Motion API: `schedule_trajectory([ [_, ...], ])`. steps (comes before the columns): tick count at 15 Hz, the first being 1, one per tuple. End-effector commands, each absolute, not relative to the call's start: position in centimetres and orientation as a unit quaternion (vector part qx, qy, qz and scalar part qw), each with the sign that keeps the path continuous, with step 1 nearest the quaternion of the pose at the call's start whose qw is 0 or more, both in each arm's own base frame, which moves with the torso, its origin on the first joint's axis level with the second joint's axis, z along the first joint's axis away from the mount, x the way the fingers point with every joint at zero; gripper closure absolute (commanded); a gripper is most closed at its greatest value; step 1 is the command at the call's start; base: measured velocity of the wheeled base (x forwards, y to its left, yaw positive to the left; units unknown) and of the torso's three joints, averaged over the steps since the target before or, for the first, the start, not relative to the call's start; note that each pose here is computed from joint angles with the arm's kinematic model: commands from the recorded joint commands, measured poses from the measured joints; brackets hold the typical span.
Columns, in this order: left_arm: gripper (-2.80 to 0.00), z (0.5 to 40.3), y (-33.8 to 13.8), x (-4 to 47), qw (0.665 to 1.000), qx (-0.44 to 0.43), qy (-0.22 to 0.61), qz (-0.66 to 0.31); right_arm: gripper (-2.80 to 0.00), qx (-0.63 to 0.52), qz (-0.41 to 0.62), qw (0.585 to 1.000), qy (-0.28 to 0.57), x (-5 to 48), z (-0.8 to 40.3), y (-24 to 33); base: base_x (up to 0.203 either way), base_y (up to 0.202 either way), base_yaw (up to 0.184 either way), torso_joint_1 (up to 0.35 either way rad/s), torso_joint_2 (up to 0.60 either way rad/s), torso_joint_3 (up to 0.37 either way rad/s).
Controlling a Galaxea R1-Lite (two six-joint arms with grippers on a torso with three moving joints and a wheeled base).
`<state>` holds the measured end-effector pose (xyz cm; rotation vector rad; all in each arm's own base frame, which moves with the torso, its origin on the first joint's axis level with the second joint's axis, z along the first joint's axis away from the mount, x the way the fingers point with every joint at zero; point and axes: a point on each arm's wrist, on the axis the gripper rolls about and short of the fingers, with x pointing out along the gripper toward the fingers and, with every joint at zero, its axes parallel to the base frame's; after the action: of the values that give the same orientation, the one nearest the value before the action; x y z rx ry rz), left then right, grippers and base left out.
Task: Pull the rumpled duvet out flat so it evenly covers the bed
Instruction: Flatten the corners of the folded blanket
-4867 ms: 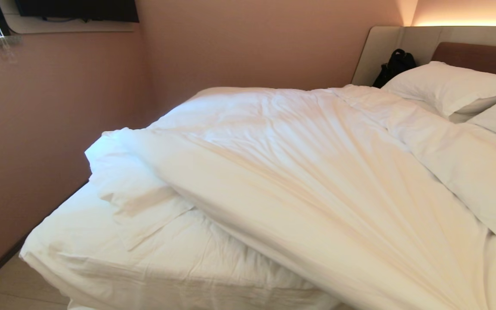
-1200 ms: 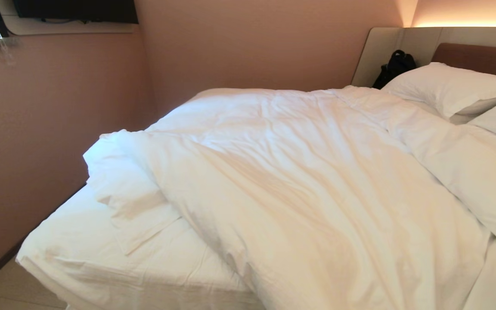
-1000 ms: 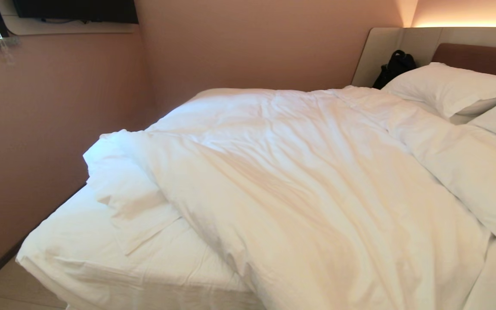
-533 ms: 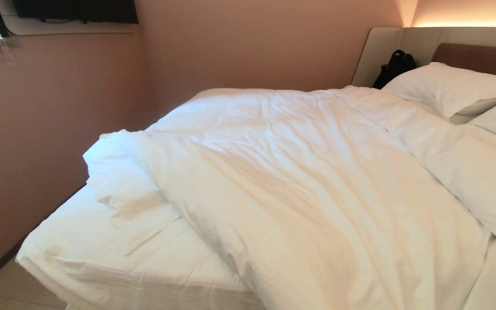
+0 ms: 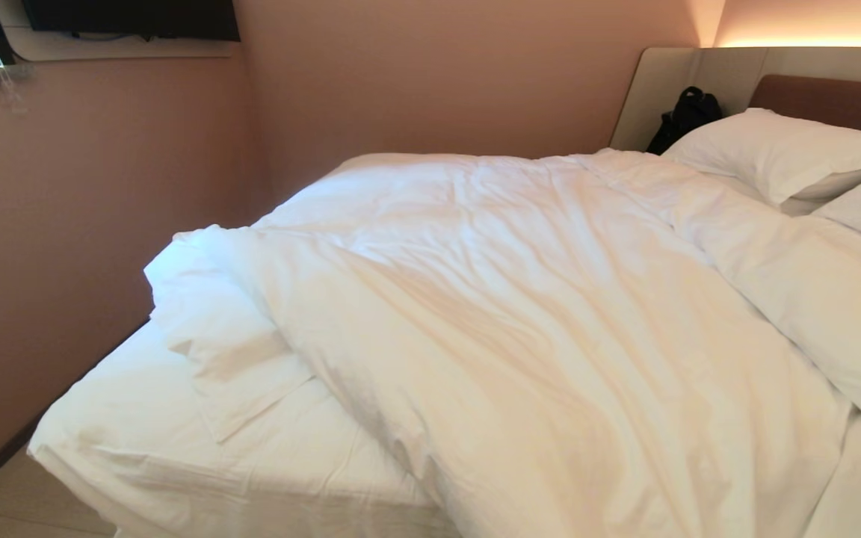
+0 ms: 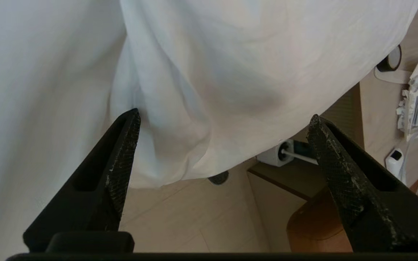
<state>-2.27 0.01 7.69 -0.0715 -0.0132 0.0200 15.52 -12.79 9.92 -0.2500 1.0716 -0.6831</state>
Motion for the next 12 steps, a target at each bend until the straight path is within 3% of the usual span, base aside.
schedule_trajectory([
  [1,0.00,7.7,0.0,-2.3,0.999,-0.036,-0.006,0.010,-2.80,-0.127,-0.337,0.793,0.492,16.6,8.8,-13.7,0.000,0.000,0.000,0.000,0.00,0.000],
  [8,0.00,7.7,0.0,-2.3,0.999,-0.036,-0.006,0.010,-2.80,-0.128,-0.323,0.801,0.487,16.9,8.3,-13.2,0.000,0.000,0.000,0.000,0.00,0.000],
  [12,0.00,7.7,0.0,-2.3,0.999,-0.036,-0.007,0.011,-2.80,-0.136,-0.255,0.830,0.476,16.6,8.1,-10.4,0.000,0.000,0.000,0.000,0.00,0.000],
])
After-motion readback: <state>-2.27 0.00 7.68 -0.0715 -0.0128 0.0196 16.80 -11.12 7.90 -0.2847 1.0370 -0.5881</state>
